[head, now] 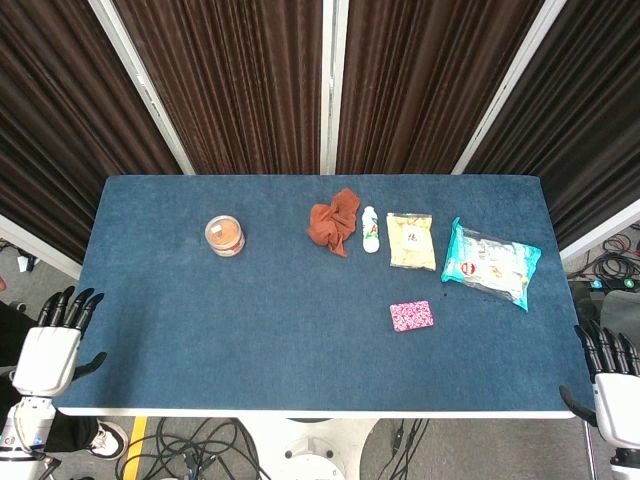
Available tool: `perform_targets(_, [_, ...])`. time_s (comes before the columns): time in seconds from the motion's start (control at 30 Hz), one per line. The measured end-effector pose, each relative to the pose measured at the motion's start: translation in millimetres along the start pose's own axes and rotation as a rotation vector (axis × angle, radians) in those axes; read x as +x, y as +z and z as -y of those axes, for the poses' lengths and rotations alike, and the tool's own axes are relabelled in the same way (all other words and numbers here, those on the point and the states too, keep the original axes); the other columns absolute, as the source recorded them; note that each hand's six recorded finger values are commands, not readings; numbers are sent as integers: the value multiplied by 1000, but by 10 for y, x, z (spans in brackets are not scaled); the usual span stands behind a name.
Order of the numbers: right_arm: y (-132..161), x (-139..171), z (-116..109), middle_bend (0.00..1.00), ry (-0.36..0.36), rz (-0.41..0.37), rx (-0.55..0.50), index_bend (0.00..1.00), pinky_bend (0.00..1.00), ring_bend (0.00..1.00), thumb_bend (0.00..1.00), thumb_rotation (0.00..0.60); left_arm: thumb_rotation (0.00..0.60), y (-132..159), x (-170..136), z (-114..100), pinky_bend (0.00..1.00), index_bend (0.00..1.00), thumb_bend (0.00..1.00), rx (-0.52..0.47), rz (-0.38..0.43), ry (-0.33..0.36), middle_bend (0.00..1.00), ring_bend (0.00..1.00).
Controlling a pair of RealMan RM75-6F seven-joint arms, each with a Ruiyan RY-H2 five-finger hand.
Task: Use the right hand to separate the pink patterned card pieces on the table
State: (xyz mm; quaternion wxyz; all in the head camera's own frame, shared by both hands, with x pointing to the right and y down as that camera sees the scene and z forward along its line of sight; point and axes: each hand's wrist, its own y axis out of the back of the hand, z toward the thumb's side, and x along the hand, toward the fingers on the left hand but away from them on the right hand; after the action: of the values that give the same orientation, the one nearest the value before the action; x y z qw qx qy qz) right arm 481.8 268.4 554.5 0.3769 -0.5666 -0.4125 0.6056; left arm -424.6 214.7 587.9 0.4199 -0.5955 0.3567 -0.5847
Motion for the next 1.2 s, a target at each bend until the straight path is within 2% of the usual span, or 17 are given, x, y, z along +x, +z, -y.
perform_targets(0.5, [32,-16,89,0,29,-3,-11,0,0,0,120,600,600,30,3,-54,103,121,150,-21,4,14,89,0])
perform_targets(1.03, [59,-65,46,0,39,-17,-33,0,0,0,168,600,600,43,4,-37,103,121,151,-37,11,17,89,0])
perform_targets(1.07, [80,-85,44,0,39,-23,-35,0,37,17,171,600,600,39,2,-41,103,121,151,-41,11,19,89,0])
perform_targets(1.1, [94,-98,46,0,41,-26,-38,0,117,62,174,600,600,33,0,-43,104,121,150,-44,10,20,89,0])
perform_targets(1.13, [110,-112,48,0,43,-29,-40,0,272,158,181,600,600,24,-4,-48,104,121,150,-44,9,20,89,0])
perform_targets(1.2, [152,-160,48,34,48,-40,-46,0,654,462,194,600,600,20,-8,-63,104,121,150,-40,12,23,89,0])
